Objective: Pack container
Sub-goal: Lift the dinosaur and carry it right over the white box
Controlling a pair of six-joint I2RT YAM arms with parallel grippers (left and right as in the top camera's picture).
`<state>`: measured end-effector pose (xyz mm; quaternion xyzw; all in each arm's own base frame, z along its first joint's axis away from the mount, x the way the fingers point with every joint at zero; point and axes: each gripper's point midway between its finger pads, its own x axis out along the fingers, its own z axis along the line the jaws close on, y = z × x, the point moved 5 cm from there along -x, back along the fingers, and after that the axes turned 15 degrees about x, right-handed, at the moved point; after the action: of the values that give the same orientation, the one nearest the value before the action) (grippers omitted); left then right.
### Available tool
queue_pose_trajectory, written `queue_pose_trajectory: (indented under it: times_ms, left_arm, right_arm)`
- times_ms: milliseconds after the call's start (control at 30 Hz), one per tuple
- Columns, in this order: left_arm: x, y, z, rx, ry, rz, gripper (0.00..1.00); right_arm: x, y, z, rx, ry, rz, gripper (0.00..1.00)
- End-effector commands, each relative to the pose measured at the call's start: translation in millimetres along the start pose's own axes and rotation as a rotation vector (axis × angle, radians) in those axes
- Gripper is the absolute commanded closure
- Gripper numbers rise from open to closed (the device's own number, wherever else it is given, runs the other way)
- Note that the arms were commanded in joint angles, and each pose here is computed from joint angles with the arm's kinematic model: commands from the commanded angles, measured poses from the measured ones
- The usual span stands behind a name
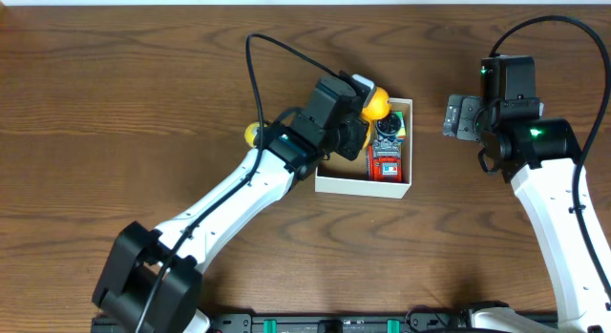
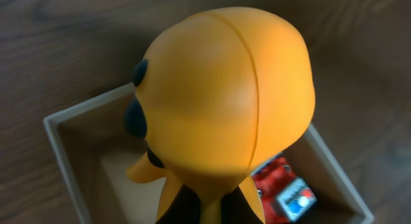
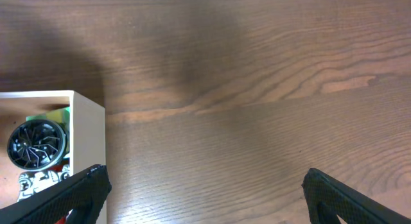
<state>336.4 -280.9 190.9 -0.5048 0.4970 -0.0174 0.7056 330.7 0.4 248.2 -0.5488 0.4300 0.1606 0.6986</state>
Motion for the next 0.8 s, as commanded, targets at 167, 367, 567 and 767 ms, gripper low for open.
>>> queue_pose_trajectory:
  times_ms: [167, 367, 567, 767]
  left_arm:
    - [-3, 12, 5, -0.011, -0.046, 0.074, 0.94]
    - [-3, 22, 3, -0.045, -0.041, 0.122, 0.94]
    - [-3, 27, -8, -0.067, -0.025, 0.153, 0.94]
    - [-5, 27, -24, -0.04, 0.0, 0.161, 0.94]
  right_arm:
    - [-6, -6, -4, 0.023, 0.008, -0.026, 0.01]
    - [-6, -6, -4, 0.023, 0.008, -0.025, 0.01]
    - [-6, -6, -4, 0.023, 0.008, -0.026, 0.01]
    - [-6, -6, -4, 0.023, 0.008, -0.025, 0.01]
